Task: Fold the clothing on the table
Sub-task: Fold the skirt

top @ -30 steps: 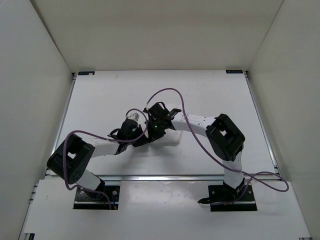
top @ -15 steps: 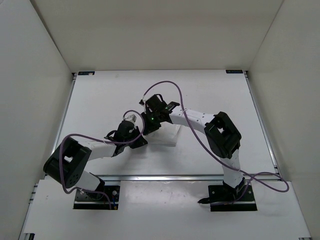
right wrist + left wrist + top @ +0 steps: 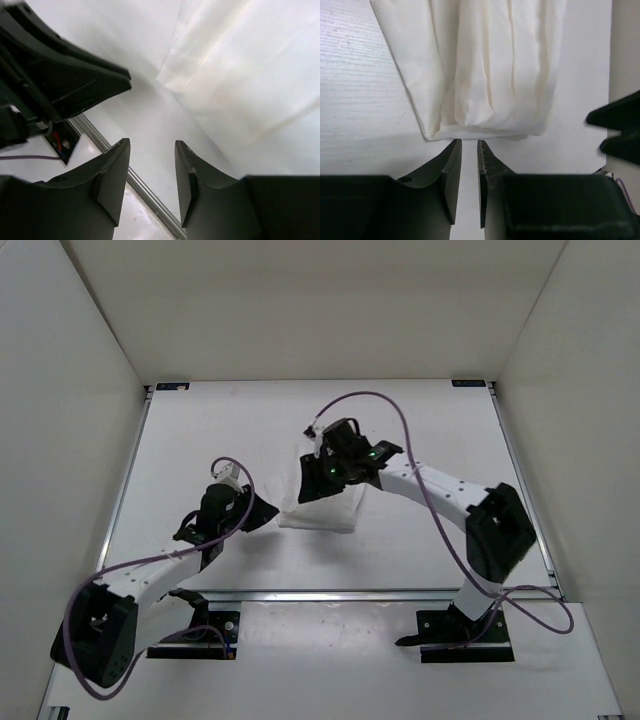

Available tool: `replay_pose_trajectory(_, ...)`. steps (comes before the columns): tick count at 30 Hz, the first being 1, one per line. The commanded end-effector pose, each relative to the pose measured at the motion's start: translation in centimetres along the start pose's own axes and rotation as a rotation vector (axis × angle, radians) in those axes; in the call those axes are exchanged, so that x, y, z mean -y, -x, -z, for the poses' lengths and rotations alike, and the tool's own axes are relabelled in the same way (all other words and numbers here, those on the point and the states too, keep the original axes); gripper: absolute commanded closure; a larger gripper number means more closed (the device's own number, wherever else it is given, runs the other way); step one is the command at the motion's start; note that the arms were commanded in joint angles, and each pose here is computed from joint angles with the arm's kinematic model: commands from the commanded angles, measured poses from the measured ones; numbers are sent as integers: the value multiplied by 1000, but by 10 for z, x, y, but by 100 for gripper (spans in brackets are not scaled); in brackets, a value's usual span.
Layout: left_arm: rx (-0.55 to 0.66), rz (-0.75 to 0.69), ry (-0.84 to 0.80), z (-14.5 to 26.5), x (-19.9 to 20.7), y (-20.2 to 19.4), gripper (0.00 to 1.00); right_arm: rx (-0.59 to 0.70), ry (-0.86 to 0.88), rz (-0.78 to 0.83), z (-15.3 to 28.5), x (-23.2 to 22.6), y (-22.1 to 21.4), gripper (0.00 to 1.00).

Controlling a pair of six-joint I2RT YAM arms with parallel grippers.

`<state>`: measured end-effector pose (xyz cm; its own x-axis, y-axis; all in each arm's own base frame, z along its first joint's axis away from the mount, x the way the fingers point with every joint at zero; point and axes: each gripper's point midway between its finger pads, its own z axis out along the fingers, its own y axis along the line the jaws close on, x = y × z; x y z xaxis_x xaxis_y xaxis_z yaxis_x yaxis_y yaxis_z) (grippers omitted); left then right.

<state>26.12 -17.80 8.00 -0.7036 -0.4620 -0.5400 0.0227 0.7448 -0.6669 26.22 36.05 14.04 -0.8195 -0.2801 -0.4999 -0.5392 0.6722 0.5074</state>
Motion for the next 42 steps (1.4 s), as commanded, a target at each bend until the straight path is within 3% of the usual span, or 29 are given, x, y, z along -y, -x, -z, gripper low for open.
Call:
replay_pose_trajectory(1, 16, 15, 22, 10, -6, 1, 71, 168, 3, -39, 35, 19, 40, 62)
replay_pose_trajectory(6, 32, 5, 10, 18, 0, 5, 70, 184, -13, -72, 27, 47, 44, 67)
replay_pose_trajectory(9, 47, 6, -6, 22, 5, 9, 69, 128, -32, -75, -1, 62, 54, 73)
replay_pose_trajectory(15, -60, -53, -18, 36, 9, 13, 56, 2, 9, -91, -43, 50, 13, 75)
replay_pose_trajectory(19, -12, -56, -7, 48, 12, 30, 52, -87, 6, -127, -63, 56, -29, 79)
replay_pose_trajectory(22, -29, -81, -43, 54, 17, 31, 54, -58, -77, -66, -57, 63, -10, 83)
replay_pose_trajectory(27, -123, -144, -91, 59, 32, 27, 43, 76, -152, 21, 11, 43, 32, 80)
replay_pose_trajectory(29, -121, -161, -71, 65, 33, 28, 25, 141, -135, 30, 40, 33, 37, 78)
replay_pose_trajectory(30, -127, -156, -65, 67, 32, 26, 1, 202, -138, 29, 62, 33, 44, 78)
replay_pose_trajectory(34, -125, -209, -63, 79, 32, 27, 1, 367, -185, 42, 132, 43, 39, 75)
replay_pose_trajectory(42, -123, -270, -11, 89, 17, 21, 1, 490, -385, -169, 206, 163, -31, 70)
